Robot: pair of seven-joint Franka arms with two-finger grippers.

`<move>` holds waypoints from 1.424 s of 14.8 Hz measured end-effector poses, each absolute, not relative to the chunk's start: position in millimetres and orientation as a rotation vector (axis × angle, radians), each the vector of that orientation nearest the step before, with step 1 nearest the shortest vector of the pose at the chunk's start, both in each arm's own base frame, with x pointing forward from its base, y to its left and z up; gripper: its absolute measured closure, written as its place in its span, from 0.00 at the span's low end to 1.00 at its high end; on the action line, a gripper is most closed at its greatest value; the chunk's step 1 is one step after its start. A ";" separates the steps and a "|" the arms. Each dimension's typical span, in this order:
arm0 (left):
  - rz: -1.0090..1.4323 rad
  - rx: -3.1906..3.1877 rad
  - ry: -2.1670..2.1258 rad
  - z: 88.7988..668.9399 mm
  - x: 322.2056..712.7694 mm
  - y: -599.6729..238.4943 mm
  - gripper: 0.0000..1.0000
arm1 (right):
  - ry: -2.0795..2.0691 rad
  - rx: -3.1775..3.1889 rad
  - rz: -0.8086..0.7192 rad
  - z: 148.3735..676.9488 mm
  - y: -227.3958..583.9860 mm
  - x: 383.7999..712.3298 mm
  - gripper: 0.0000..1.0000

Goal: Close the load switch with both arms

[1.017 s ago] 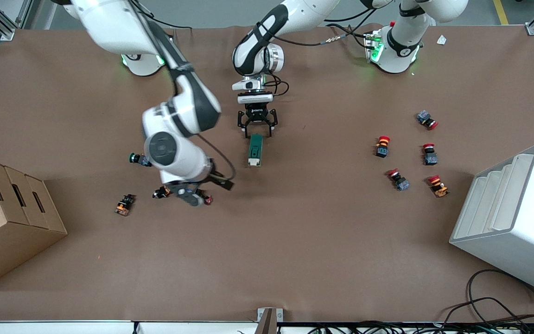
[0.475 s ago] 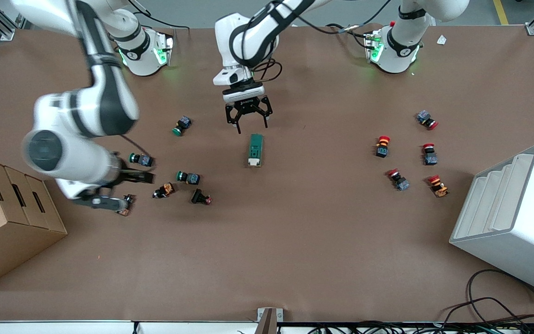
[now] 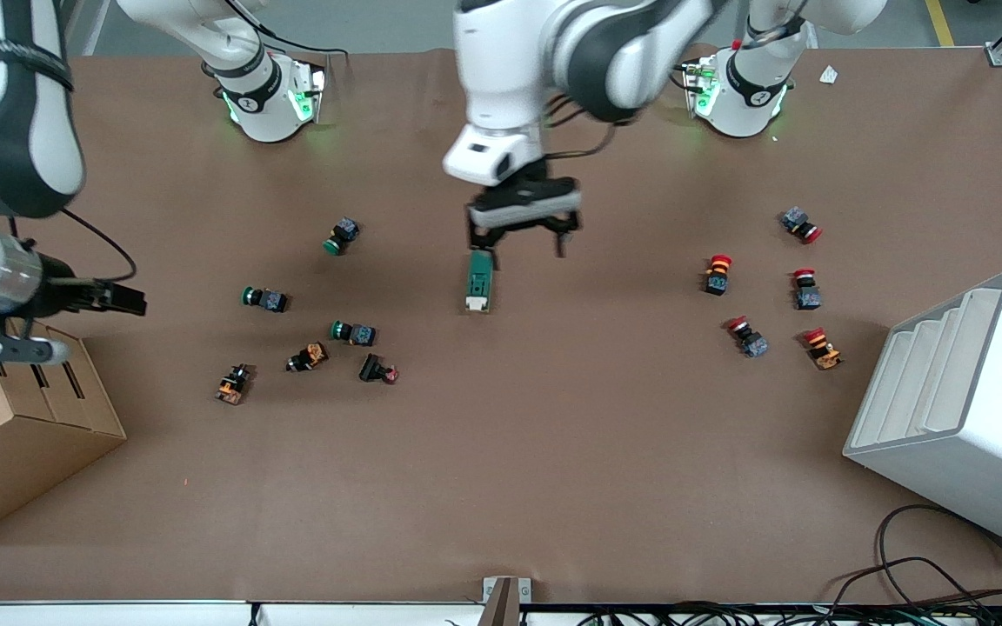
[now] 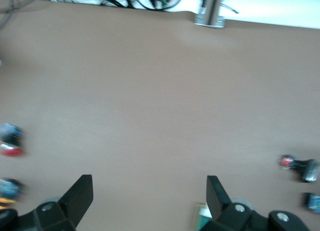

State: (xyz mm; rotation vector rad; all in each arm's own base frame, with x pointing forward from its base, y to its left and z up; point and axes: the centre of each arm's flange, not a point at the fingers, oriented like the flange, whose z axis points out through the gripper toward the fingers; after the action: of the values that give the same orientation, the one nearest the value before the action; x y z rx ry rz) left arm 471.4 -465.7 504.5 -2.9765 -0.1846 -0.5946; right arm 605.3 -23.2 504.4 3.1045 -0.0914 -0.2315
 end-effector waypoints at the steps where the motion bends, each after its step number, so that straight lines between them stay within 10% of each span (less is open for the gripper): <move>1: -0.542 -2.966 -0.138 525.2 488.0 -439.3 0.00 | -0.091 3.107 -0.233 513.7 -25.1 602.5 0.00; 9: -0.303 -3.091 0.087 641.8 581.2 -201.2 0.00 | -0.030 3.127 -0.210 563.2 -36.9 593.9 0.00; 21: -0.071 -3.160 0.185 664.5 513.3 -63.7 0.00 | 0.023 3.143 -0.172 616.1 -19.3 537.8 0.00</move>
State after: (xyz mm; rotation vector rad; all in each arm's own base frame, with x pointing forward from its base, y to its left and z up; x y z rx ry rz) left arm 513.3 -63.7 664.5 -3.1601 0.1850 -0.0706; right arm 537.8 -19.3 616.1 3.1429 0.0229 -0.1723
